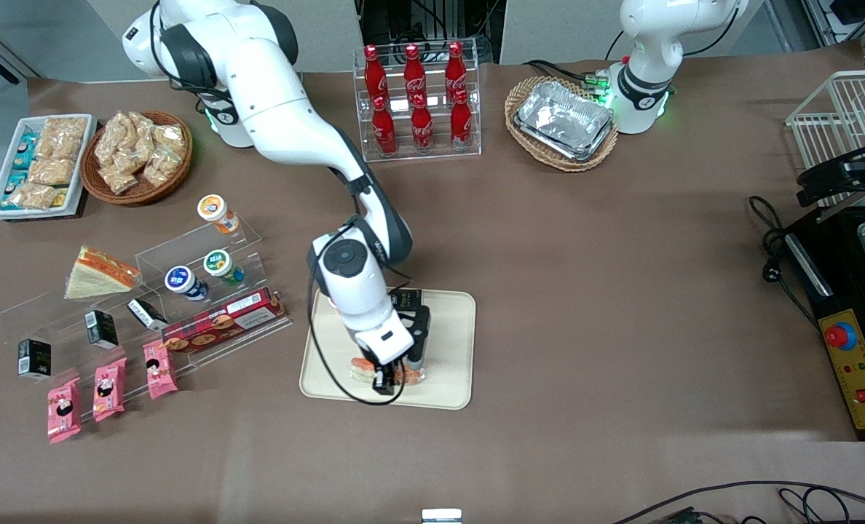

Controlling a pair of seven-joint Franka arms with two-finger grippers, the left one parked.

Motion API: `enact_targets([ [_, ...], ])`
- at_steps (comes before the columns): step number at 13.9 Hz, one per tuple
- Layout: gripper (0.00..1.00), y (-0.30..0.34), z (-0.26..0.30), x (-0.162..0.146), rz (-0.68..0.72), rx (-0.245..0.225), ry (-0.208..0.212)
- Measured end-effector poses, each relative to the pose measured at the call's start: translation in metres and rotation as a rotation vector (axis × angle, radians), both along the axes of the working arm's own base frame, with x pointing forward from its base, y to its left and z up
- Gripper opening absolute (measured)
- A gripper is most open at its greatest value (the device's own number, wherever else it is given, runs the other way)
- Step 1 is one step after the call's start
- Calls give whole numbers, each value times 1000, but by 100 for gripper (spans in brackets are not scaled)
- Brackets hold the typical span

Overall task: Place sandwich on tray
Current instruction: 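Lower the sandwich onto the tray and open the right gripper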

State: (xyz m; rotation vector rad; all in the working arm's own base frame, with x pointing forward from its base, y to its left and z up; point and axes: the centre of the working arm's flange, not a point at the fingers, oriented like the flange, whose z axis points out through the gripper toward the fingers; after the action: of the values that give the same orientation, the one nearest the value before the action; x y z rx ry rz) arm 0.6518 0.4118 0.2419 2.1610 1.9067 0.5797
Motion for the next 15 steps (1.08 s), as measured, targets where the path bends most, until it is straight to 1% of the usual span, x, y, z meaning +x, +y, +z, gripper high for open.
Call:
enact_targets([
  [3, 14, 24, -18, -17, 40, -10, 0],
  [5, 16, 29, -20, -21, 49, -11, 1],
  [6, 21, 29, -20, -21, 49, -11, 1],
  [7, 31, 27, -20, -20, 46, -12, -1],
  [8, 39, 25, -19, -18, 43, -12, -4],
  [11, 73, 17, -14, -11, 31, -9, -17],
  [12, 81, 15, -14, -10, 28, -9, -17],
  [13, 93, 14, -14, -9, 24, -6, -16],
  [14, 100, 13, -13, -9, 18, 0, -15],
  [15, 100, 13, -11, -8, 8, 13, -13],
])
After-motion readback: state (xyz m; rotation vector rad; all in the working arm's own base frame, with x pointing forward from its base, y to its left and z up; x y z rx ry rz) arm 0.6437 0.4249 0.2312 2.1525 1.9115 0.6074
